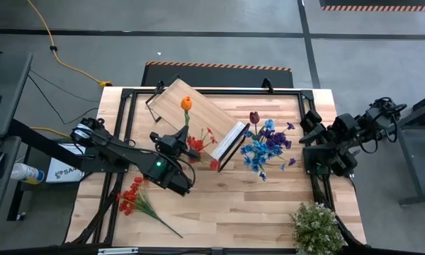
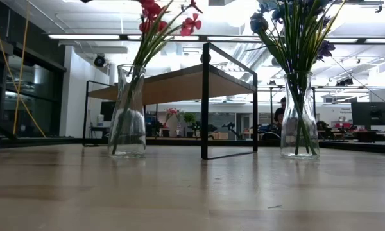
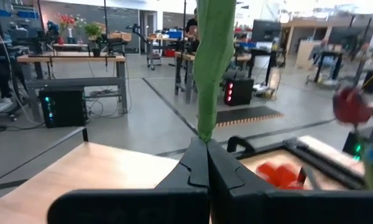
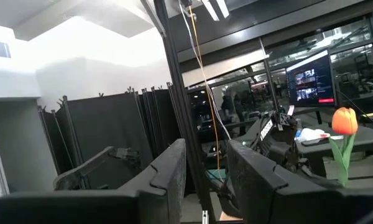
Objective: Pick and place flowers into a vace then onto a shelf
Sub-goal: Put the orange tulip into the left transparent flower vase
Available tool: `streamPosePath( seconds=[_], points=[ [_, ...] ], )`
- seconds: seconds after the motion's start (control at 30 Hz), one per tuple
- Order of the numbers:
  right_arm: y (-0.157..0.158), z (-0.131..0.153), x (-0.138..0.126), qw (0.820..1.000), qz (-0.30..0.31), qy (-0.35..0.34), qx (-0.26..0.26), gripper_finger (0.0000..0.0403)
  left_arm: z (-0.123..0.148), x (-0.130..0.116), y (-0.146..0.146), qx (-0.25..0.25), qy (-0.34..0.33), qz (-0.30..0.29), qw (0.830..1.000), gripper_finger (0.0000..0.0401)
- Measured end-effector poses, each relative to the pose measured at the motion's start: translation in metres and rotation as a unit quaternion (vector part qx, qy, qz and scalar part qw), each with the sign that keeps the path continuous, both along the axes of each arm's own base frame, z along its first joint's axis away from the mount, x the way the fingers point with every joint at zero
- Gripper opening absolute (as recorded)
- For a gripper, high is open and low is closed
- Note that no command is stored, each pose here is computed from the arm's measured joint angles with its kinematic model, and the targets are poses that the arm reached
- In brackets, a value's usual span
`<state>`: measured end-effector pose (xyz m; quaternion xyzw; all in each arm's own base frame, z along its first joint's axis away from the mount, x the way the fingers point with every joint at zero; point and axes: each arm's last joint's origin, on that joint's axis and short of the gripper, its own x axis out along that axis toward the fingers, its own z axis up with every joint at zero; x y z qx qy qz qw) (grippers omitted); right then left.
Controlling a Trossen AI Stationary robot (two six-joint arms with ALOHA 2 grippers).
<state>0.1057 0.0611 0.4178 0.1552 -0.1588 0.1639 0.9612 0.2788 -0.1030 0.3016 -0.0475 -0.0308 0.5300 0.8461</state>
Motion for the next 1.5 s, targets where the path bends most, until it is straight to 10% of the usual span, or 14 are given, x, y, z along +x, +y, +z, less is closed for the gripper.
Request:
streamPosePath(
  seconds=[1.5],
  points=[
    [0.003,0.0,-0.001,0.998,0.06,-0.002,0.008,0.011,-0.023,0.01,-0.011,-0.11,0.059,-0.001,0.992,0.0103]
  ],
)
